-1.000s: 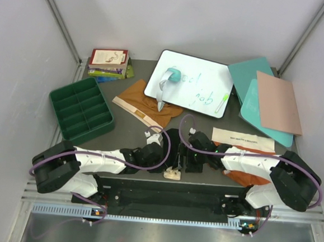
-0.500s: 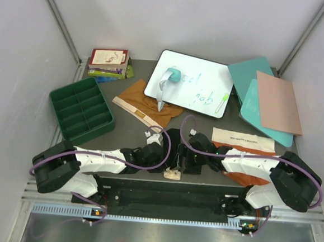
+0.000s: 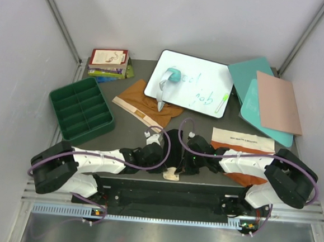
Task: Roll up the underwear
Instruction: Roll the underwear to the center of the board.
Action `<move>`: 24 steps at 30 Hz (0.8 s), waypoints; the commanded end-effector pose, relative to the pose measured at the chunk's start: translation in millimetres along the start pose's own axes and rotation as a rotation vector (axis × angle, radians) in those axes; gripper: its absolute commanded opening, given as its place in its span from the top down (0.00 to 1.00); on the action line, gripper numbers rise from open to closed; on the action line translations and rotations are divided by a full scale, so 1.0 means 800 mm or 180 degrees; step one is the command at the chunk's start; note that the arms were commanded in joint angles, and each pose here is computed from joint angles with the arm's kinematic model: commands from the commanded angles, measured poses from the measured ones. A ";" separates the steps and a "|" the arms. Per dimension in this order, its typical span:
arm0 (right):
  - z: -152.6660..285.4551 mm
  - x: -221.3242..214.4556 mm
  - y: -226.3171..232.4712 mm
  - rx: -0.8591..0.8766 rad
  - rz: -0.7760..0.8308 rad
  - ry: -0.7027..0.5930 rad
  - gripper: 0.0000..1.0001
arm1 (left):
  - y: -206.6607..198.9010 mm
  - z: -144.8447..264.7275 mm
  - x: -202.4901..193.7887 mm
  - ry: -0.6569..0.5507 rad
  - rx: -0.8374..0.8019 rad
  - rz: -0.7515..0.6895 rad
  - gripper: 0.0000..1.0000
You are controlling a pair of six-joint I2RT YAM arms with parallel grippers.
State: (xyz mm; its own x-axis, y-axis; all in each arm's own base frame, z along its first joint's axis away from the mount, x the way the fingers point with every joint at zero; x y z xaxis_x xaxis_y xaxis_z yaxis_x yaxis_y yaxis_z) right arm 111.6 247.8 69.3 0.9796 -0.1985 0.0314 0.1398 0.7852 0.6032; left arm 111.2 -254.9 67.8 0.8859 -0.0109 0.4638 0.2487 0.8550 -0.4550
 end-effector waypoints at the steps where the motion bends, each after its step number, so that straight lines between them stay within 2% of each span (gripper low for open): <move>1: -0.006 -0.005 -0.009 -0.0059 0.0021 0.0007 1.00 | 0.018 0.016 -0.018 0.0169 0.0213 0.0009 0.89; 2: -0.007 -0.005 -0.009 -0.0061 0.0021 0.0002 1.00 | 0.018 0.017 -0.017 0.0139 0.0200 0.0036 0.83; 3: -0.007 -0.004 -0.009 -0.0066 0.0020 0.0004 1.00 | 0.016 0.021 -0.014 0.0093 0.0150 0.0072 0.73; 6: -0.008 -0.004 -0.008 -0.0051 0.0032 0.0006 1.00 | 0.013 0.025 -0.012 0.0019 0.0065 0.0187 0.56; 8: -0.009 -0.004 -0.008 -0.0058 0.0021 0.0011 1.00 | 0.013 0.026 -0.013 -0.0003 0.0027 0.0260 0.51; 16: -0.009 -0.003 -0.007 -0.0034 0.0036 0.0007 1.00 | 0.012 0.018 -0.023 0.0076 -0.0114 0.0374 0.49; 24: -0.010 -0.004 -0.008 -0.0006 0.0032 0.0012 1.00 | 0.008 0.009 -0.023 0.0064 -0.0240 0.0419 0.55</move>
State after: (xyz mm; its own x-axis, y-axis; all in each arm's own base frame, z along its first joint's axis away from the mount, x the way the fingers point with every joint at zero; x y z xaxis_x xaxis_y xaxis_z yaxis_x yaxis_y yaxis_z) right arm 110.6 250.6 67.6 0.9819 -0.1878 0.0253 0.1327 0.7765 0.6160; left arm 96.6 -245.4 71.0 0.9118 0.0881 0.4012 0.1657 0.8148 -0.5556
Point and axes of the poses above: each gripper's point midway between its finger pads, its own z axis back along the fingers, its own y axis along the line the jaws close on, x = y × z, the point moved 6 cm from there along z, back along the fingers, and after that the axes turned 9 degrees about -z, right-handed, at the moved point
